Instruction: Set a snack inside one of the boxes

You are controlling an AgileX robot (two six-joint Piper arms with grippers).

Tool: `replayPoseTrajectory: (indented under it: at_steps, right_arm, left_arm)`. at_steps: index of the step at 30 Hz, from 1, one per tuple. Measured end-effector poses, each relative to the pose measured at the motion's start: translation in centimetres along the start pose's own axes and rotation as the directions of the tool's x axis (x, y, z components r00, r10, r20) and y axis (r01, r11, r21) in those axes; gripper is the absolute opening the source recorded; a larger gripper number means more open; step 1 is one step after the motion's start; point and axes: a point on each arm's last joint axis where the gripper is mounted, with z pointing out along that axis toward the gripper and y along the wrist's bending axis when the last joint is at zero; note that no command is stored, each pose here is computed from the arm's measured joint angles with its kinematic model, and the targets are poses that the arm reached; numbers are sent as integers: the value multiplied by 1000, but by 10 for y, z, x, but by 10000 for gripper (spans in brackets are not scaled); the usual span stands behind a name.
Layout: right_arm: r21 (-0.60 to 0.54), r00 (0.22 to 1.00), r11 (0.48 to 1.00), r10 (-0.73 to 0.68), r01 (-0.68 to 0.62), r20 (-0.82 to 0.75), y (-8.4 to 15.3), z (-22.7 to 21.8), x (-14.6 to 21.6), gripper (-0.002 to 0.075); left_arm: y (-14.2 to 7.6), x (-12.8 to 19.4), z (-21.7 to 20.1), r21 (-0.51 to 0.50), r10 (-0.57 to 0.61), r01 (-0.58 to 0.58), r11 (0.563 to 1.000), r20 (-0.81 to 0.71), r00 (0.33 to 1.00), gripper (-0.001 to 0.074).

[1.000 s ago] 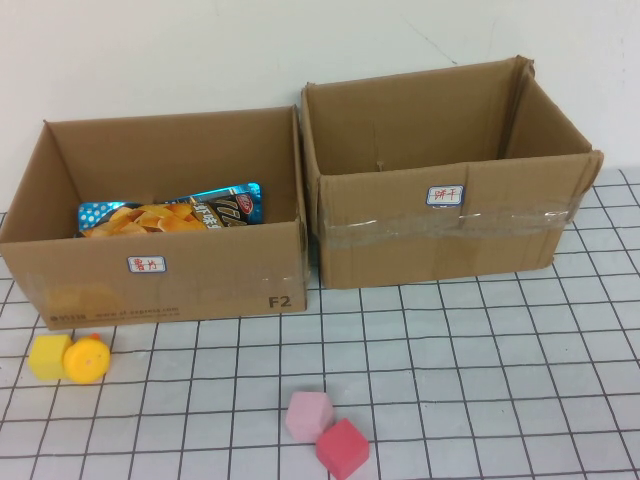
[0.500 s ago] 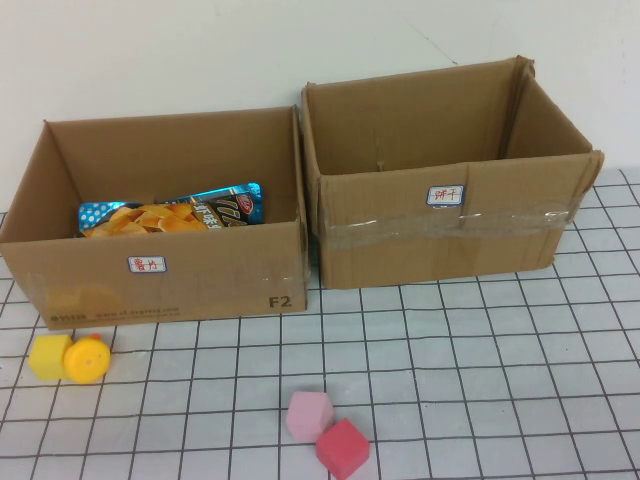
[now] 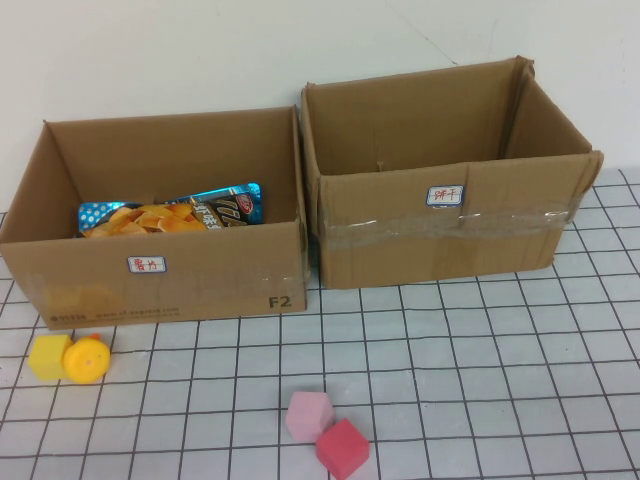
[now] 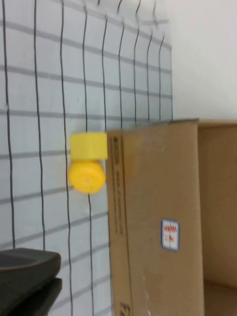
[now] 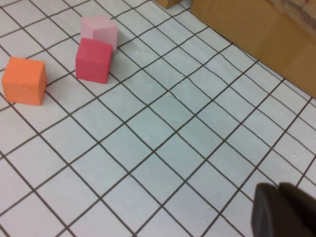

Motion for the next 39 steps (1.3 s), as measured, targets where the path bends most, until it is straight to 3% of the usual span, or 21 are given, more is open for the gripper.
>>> replayPoseTrajectory:
  at_steps: [7, 15, 22, 39]
  right_arm:
    - [-2, 1000, 1000, 3, -3, 1, 0, 0, 0, -1]
    - [-3, 1000, 1000, 6, -6, 2, 0, 0, 0, -1]
    - [-3, 1000, 1000, 6, -6, 2, 0, 0, 0, -1]
    - [-3, 1000, 1000, 6, -6, 2, 0, 0, 0, -1]
  left_arm:
    - [5, 15, 4, -35, 56, -56, 998, -16, 998, -1]
    - [8, 34, 15, -8, 94, -95, 995, -34, 995, -1]
    - [10, 62, 28, 18, -62, 64, 998, -79, 995, -1]
    - [10, 60, 29, 27, -57, 58, 998, -37, 998, -1]
